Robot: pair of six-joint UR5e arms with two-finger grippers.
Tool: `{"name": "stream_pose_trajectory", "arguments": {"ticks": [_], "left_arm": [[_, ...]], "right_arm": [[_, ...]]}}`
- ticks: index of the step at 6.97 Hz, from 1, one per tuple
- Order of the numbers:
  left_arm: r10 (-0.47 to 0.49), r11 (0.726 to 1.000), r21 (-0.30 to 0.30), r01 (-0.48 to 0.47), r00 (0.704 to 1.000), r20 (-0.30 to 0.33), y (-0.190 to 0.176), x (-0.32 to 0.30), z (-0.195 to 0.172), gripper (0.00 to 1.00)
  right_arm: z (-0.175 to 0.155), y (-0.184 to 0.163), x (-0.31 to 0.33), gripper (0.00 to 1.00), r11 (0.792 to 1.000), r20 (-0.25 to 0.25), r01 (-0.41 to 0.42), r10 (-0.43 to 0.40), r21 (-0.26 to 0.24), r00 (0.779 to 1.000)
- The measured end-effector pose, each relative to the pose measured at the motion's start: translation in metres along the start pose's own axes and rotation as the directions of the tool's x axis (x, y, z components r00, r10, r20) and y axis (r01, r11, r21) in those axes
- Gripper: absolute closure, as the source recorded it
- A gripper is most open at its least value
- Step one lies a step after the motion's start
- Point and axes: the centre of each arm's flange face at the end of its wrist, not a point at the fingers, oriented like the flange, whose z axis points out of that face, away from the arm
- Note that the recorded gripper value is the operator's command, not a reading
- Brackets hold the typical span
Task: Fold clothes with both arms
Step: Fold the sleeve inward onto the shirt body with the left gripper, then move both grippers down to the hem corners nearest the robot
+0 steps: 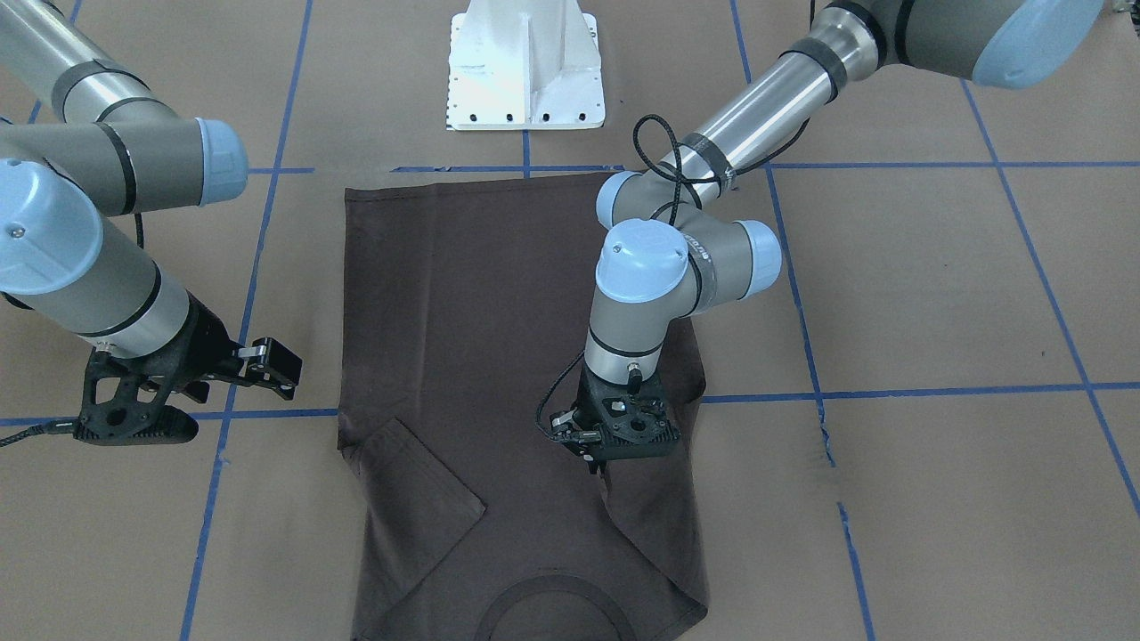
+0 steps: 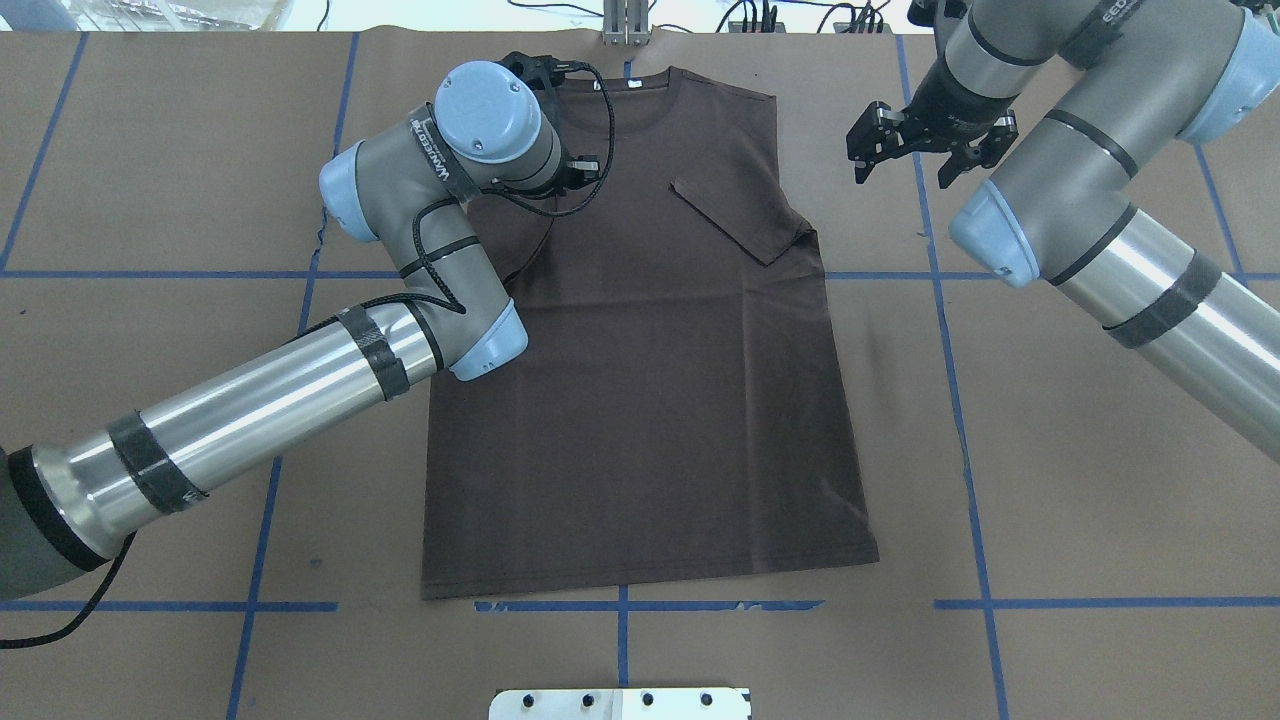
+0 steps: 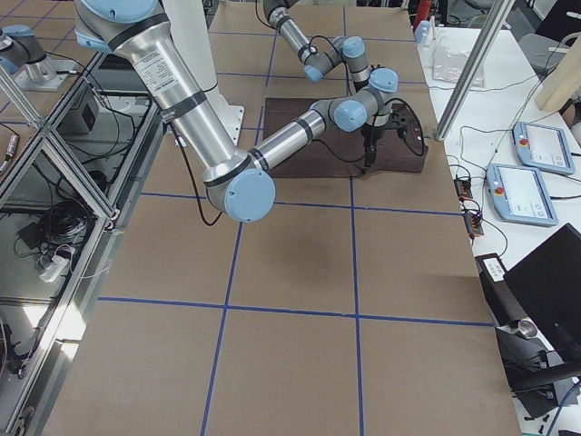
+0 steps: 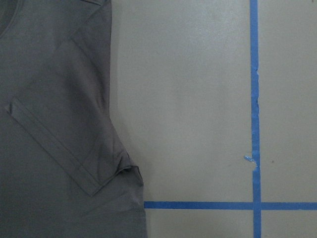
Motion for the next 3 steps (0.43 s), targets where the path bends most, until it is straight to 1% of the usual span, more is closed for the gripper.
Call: {"name": "stream_pose_trajectory", "arguments": {"ticks": [2,3], "left_arm": [[0.013,1.000,0.009,-0.013,0.999,-0.049,0.001,0.007,-0.013,0.00],[0.020,1.000,-0.021,-0.022,0.996,-0.086,0.010,0.003,-0.032,0.00]], "right_arm": [[-0.001,0.001,-0.001,0.00,1.000,0.005,0.007,-0.007,-0.001,1.000],[-0.005,0.006,-0.002,0.00,1.000,0.017,0.013,-0.013,-0.003,1.000]]}}
